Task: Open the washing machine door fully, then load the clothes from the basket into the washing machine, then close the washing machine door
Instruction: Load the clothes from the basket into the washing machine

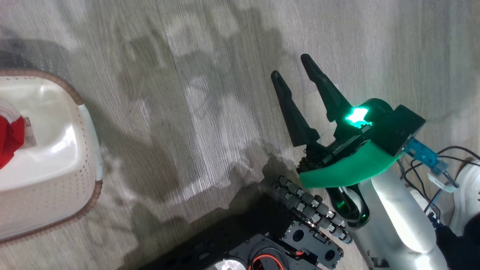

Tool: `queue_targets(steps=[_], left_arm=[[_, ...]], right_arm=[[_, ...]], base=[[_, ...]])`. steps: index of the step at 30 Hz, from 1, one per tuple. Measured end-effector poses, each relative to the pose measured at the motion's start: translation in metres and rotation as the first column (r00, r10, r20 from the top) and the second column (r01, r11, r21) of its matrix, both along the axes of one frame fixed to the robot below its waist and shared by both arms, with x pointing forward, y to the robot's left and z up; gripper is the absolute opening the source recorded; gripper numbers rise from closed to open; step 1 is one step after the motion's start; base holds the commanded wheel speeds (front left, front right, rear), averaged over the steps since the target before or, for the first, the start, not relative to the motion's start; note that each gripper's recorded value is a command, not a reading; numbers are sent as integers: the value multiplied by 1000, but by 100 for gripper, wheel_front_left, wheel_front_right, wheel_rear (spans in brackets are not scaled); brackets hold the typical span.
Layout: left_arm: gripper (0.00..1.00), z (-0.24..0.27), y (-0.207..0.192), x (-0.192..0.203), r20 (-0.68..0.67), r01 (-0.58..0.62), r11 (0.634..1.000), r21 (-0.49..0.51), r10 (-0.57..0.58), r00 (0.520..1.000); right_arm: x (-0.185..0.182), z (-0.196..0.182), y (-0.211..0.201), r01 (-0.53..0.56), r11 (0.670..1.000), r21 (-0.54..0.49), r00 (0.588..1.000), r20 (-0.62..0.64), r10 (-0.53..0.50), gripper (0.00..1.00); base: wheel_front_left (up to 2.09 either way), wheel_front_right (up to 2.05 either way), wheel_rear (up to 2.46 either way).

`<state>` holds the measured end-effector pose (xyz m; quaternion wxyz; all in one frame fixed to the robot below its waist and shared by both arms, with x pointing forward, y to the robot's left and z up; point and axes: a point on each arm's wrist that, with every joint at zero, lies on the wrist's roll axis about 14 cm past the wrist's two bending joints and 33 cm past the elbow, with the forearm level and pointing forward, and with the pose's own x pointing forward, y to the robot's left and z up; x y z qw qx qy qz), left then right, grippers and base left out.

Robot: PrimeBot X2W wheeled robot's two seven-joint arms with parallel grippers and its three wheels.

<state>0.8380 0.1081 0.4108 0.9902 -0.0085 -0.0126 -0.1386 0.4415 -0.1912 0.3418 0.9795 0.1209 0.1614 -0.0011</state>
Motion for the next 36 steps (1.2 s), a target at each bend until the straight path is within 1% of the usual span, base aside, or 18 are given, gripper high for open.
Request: queue_targets(steps=[3,8,10,14,21,29,32,33,36], left_arm=[[100,10,-1,-1,14,2,1000,-14,-2,1000],[100,15,-10,-13,4,39,999,-3,-39,999],[100,12,-9,-20,-18,43,999,-4,-43,999],[100,6,-10,-38,-53,74,996,51,-71,996],[100,18,-5,-63,-69,92,994,50,-89,994],[100,17,-15,-116,-103,148,989,16,-146,984],[100,19,-19,-139,-113,154,988,-10,-154,982],[100,19,-19,-139,-113,154,988,-10,-154,982],[100,25,-23,-164,-113,158,987,-36,-161,980]], right_arm=[[1,7,-1,-2,1000,-4,1000,16,2,100],[9,18,-2,-9,1000,-19,998,57,10,100],[12,22,1,-19,1000,-19,997,71,20,100],[15,29,8,-41,999,-24,995,91,43,100],[23,46,11,-54,998,-35,987,148,58,100],[29,72,14,-61,996,-59,973,218,72,100],[30,83,15,-63,996,-68,967,244,78,100],[30,83,15,-63,996,-68,967,244,78,100],[28,96,15,-61,995,-78,959,271,80,100]], base=[[0,0,0],[0,0,0],[0,0,0],[0,0,0],[0,0,0],[0,0,0],[0,0,0],[0,0,0],[0,0,0]])
